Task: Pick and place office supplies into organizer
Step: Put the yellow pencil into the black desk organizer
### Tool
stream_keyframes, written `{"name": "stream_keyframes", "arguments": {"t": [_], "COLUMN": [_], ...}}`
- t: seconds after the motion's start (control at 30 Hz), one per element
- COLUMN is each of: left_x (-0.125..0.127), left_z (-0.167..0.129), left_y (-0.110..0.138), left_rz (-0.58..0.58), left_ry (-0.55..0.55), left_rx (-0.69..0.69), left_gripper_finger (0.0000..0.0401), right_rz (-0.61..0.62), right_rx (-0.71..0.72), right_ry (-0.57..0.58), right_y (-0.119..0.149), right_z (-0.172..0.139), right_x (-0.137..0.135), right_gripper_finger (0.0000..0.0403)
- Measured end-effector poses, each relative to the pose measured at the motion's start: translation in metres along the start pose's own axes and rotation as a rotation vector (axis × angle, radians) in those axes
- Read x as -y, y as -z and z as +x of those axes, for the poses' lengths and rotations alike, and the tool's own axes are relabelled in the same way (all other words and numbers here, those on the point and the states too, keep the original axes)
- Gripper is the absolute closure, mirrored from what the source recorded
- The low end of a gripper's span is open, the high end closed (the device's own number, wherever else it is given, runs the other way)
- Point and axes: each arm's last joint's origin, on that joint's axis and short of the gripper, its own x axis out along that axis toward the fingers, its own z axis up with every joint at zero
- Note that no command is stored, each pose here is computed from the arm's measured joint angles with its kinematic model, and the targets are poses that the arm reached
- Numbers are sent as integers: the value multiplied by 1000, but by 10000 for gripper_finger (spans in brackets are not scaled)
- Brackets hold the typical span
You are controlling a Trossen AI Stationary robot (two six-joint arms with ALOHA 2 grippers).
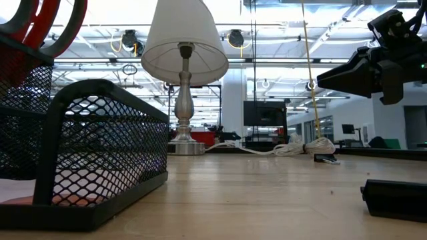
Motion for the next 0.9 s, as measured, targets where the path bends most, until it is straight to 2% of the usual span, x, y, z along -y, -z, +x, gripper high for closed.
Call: {"name": "stream_keyframes", "arguments": {"t": [0.17,0.23,0.33,0.47,0.57,0.67,0.77,0.9], "left_x": [-7,-10,-15,-27,-42,-54,-59,-53], "left_z": [-11,-10,-4,7,14,21,21,20], "left_y": [-18,-27,-40,-65,-92,-115,-120,-116], "left_rz": [5,25,116,198,129,48,-8,-7], "left_ry": [-16,-26,-62,-85,-106,-82,-21,17], "left_rx": [172,188,190,132,143,125,37,22], "left_gripper_finger": [355,355,355,354,354,354,354,354], "right_rz": [0,0,0,0,-1,1,0,0], "right_rx": [0,0,0,0,-1,0,0,0], "right_ry": [0,0,0,0,0,0,0,0], "right_y": [0,0,0,0,0,0,0,0], "right_z": [0,0,0,0,0,0,0,0], "right_x": [0,0,0,0,0,0,0,0], "right_gripper_finger": [230,228,225,228,230,230,227,225]}}
